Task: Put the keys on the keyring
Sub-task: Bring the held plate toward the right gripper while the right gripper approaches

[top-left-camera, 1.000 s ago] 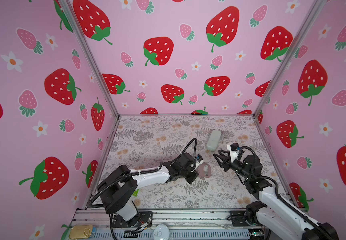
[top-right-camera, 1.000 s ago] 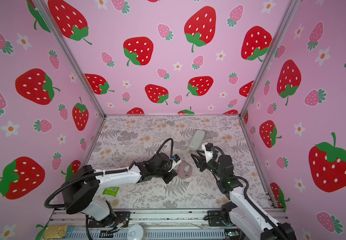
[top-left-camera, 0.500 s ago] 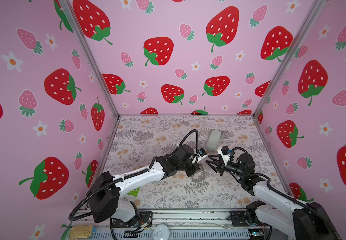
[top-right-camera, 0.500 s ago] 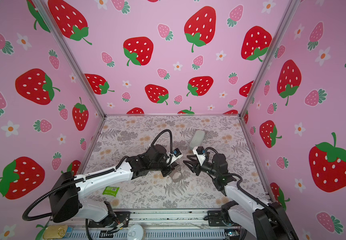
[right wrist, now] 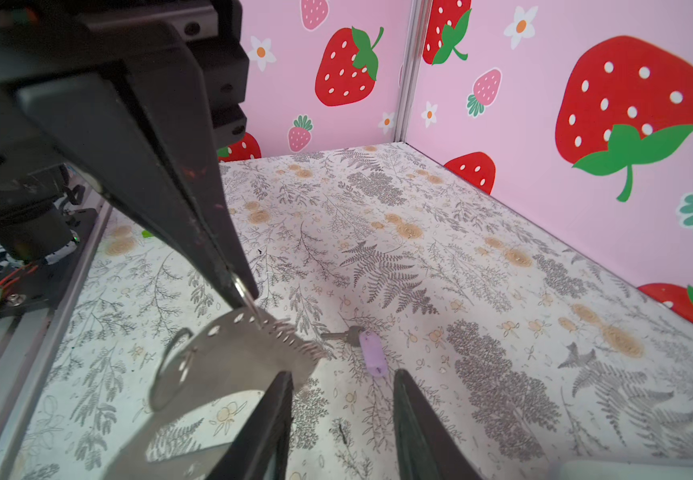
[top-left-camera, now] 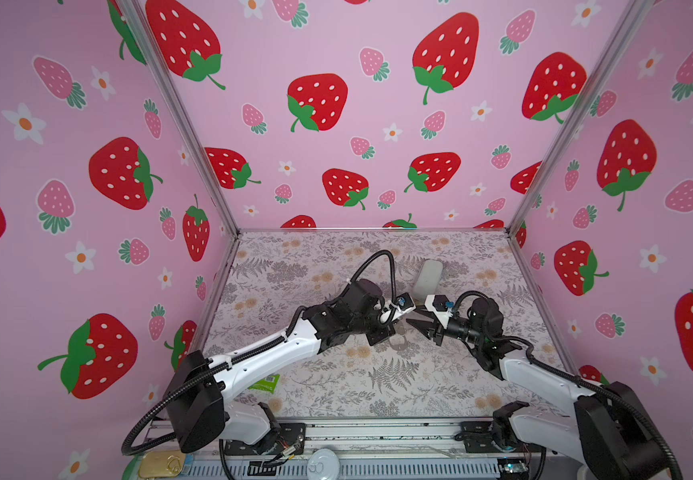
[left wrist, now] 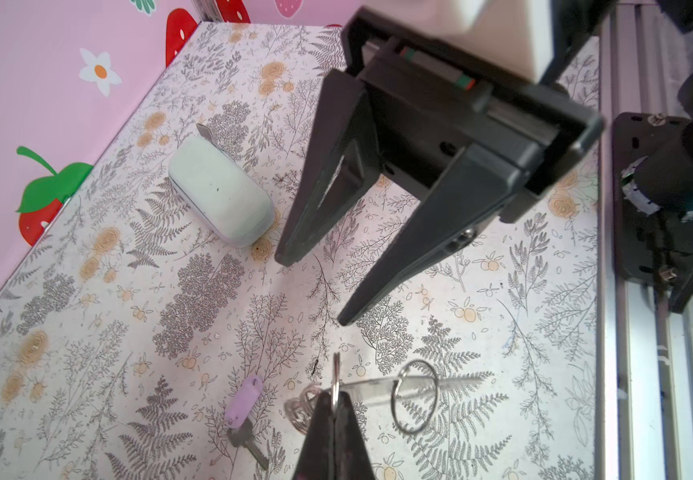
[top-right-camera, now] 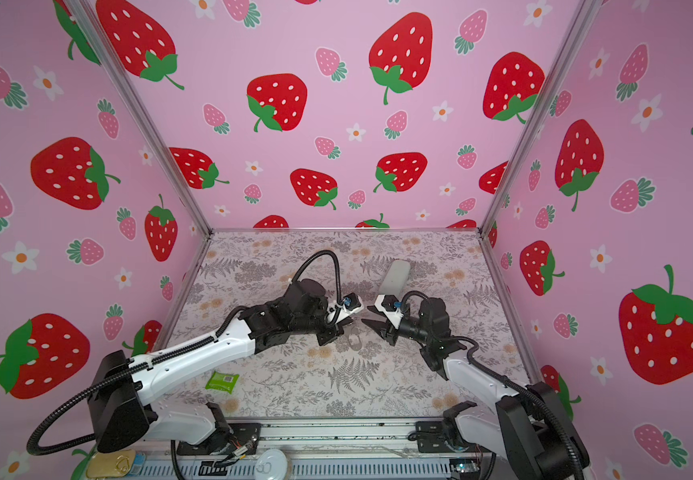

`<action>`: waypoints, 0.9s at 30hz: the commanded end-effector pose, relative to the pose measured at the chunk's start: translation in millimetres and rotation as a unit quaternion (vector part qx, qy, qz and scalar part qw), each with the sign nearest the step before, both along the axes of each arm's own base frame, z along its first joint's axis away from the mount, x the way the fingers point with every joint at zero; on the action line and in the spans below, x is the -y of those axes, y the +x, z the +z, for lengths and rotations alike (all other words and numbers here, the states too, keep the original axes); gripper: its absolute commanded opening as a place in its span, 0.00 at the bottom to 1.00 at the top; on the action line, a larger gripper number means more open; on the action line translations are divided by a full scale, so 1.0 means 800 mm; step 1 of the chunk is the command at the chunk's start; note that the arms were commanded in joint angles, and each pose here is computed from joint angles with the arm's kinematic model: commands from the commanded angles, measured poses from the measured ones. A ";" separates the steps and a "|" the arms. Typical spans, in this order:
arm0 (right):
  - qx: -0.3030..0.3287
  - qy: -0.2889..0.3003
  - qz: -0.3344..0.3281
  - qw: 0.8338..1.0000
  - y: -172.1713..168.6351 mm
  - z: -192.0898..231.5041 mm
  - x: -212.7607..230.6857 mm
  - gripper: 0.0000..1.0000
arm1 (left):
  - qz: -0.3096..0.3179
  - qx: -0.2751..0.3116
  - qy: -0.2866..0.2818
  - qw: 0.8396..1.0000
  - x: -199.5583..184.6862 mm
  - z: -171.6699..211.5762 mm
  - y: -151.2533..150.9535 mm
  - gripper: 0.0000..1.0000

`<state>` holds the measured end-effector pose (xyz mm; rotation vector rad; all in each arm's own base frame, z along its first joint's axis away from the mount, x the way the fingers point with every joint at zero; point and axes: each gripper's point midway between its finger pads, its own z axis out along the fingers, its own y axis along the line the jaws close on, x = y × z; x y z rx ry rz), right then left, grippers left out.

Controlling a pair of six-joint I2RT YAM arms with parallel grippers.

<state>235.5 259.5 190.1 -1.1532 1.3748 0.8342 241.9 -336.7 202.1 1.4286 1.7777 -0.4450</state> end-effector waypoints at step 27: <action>0.141 0.006 0.094 0.985 -0.031 0.025 -0.012 0.31 | -0.094 0.171 -0.004 0.981 0.011 0.036 0.002 0.00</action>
